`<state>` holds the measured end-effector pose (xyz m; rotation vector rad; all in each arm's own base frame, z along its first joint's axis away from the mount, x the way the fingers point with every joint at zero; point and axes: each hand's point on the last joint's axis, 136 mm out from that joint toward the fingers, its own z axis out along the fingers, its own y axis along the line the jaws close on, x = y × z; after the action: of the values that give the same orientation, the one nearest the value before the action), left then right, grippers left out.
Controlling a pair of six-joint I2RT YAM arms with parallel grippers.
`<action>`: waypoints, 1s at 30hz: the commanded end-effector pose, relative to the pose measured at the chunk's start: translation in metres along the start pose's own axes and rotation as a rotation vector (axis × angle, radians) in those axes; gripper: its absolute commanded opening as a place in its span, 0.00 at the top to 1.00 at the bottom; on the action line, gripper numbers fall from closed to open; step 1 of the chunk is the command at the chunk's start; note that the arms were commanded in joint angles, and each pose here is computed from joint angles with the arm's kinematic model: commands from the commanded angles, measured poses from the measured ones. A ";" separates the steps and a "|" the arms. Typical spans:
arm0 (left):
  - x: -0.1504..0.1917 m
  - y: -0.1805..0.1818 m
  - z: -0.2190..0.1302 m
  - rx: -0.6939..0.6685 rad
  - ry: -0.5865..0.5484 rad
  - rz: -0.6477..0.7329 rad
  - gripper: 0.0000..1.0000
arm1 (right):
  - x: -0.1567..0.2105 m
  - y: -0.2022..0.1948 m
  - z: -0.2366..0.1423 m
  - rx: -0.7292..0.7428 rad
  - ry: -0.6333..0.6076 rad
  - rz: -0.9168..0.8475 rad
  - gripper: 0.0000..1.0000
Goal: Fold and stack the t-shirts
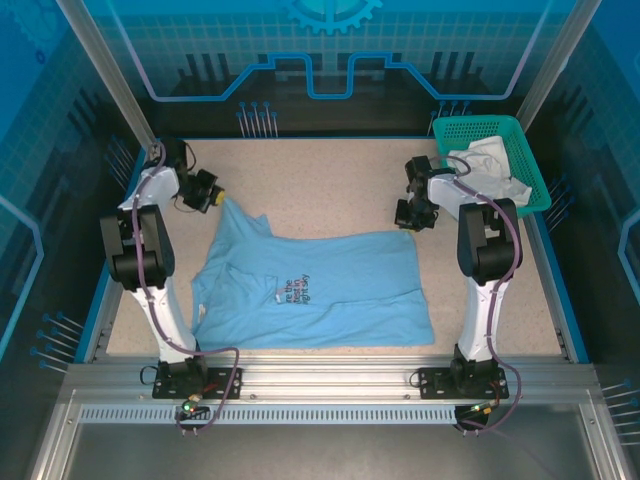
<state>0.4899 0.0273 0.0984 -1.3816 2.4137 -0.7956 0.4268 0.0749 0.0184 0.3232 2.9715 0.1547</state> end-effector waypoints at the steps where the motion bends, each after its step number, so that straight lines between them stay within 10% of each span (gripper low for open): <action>1: -0.001 -0.028 0.003 0.056 0.044 0.072 1.00 | -0.019 0.005 -0.019 -0.022 -0.081 -0.015 1.00; 19: 0.033 -0.052 -0.042 0.110 0.083 0.225 1.00 | -0.015 0.036 -0.082 -0.237 -0.303 -0.111 1.00; 30: 0.094 0.050 -0.097 0.046 -0.023 0.166 0.98 | 0.042 0.002 -0.090 -0.191 -0.325 -0.042 1.00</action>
<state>0.3810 -0.0089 0.1774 -1.0857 2.4234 -0.8345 0.3792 0.0833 0.0999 0.1971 2.6415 0.3630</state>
